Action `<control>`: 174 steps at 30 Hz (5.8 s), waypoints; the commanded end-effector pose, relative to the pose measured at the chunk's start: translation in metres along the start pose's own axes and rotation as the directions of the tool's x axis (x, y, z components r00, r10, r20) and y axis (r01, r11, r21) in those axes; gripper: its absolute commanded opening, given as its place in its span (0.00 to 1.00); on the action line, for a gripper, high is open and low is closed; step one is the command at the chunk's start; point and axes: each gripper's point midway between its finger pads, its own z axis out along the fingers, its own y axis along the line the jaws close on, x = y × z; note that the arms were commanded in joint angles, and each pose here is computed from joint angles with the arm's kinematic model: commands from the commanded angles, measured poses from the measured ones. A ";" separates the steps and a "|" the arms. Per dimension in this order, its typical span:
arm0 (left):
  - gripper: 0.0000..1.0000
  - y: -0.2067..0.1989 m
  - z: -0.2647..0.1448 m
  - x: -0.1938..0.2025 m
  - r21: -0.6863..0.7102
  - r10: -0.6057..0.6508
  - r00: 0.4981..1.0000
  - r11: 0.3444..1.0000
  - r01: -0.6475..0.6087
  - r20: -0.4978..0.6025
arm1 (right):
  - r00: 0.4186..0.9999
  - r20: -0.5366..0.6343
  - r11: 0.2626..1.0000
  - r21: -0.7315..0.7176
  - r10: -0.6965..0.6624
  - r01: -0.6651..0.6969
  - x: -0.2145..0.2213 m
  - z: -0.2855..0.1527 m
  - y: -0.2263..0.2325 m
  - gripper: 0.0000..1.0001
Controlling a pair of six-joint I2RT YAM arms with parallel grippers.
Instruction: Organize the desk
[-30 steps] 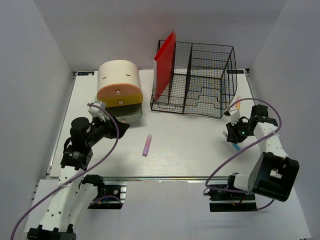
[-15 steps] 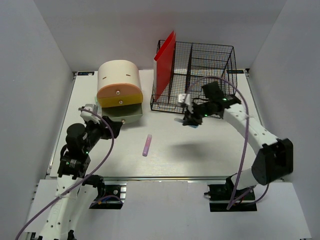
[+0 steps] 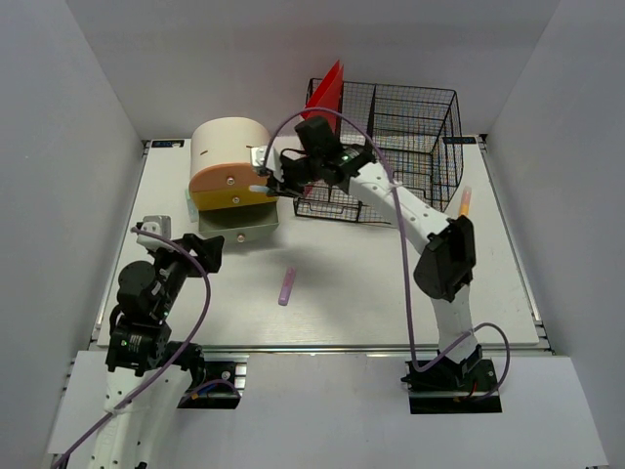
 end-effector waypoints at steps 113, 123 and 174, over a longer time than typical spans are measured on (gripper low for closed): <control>0.27 -0.055 0.083 0.293 -0.137 0.093 0.538 0.918 -0.372 -0.838 | 0.802 0.315 0.769 0.254 0.507 -0.586 0.075 -0.236 0.122 0.00; 0.00 -0.109 0.090 0.170 -0.214 -0.122 0.804 0.977 -0.006 -0.581 | 0.805 0.318 0.774 0.252 0.501 -0.581 0.074 -0.239 0.123 0.00; 0.56 0.057 0.165 0.069 -0.516 -0.734 0.477 0.201 0.833 0.484 | 0.809 0.344 0.789 0.236 0.477 -0.567 0.073 -0.256 0.129 0.00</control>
